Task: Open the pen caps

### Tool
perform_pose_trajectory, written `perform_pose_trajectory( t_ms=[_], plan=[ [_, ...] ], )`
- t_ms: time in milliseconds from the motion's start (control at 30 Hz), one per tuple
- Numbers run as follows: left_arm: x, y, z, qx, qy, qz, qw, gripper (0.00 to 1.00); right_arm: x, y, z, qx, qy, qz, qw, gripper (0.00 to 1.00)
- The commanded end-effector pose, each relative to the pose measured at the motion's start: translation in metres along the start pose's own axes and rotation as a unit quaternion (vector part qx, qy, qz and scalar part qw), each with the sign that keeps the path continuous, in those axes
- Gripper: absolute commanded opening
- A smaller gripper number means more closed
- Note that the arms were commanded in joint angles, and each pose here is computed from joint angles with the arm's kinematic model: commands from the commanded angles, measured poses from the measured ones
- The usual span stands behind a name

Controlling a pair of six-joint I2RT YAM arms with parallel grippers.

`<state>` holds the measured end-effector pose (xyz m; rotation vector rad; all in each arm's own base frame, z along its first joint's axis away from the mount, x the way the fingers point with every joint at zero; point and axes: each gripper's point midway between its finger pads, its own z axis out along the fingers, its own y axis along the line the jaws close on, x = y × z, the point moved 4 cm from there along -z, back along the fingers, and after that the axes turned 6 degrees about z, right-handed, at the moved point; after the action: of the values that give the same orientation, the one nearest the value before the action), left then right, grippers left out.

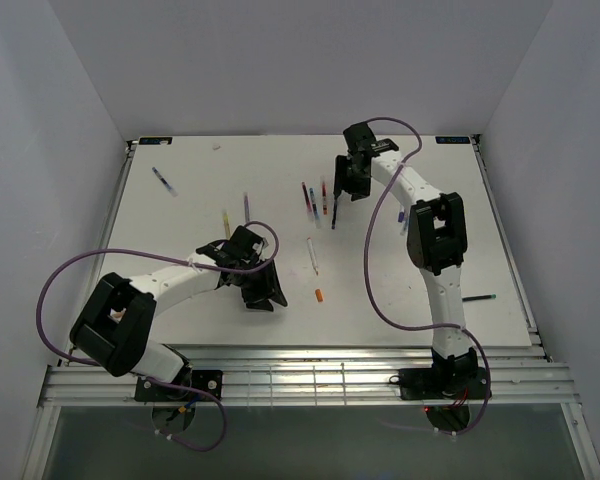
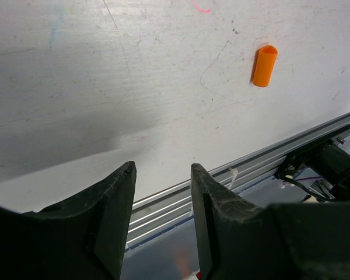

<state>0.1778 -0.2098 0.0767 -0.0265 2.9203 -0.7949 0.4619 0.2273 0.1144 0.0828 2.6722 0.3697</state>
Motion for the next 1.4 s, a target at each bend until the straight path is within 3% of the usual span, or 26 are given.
perform_pose_trajectory(
  t_ms=[0,467,700,1100,1233,1367],
  plan=[
    [-0.014,-0.015,-0.016,0.015,-0.037,0.032,0.999,0.54,-0.013,-0.014,0.009,0.025,-0.003,0.003,1.000,0.56],
    [-0.009,-0.009,-0.011,0.010,-0.032,0.025,0.999,0.54,-0.030,-0.007,0.036,-0.004,-0.030,0.004,1.000,0.51],
    [-0.009,-0.008,-0.009,0.009,-0.031,0.022,0.999,0.54,-0.005,-0.016,0.052,0.022,0.015,0.023,0.999,0.43],
    [-0.010,-0.009,-0.009,0.012,-0.031,0.020,0.999,0.54,0.034,-0.023,0.058,0.069,0.054,-0.016,0.996,0.38],
    [-0.009,-0.010,-0.011,0.014,-0.034,0.018,0.999,0.54,0.049,-0.030,0.057,0.085,0.079,-0.016,0.993,0.30],
    [-0.010,-0.012,-0.016,0.012,-0.039,0.018,0.999,0.54,0.063,-0.037,0.050,0.082,0.085,-0.017,0.993,0.14]
  ],
)
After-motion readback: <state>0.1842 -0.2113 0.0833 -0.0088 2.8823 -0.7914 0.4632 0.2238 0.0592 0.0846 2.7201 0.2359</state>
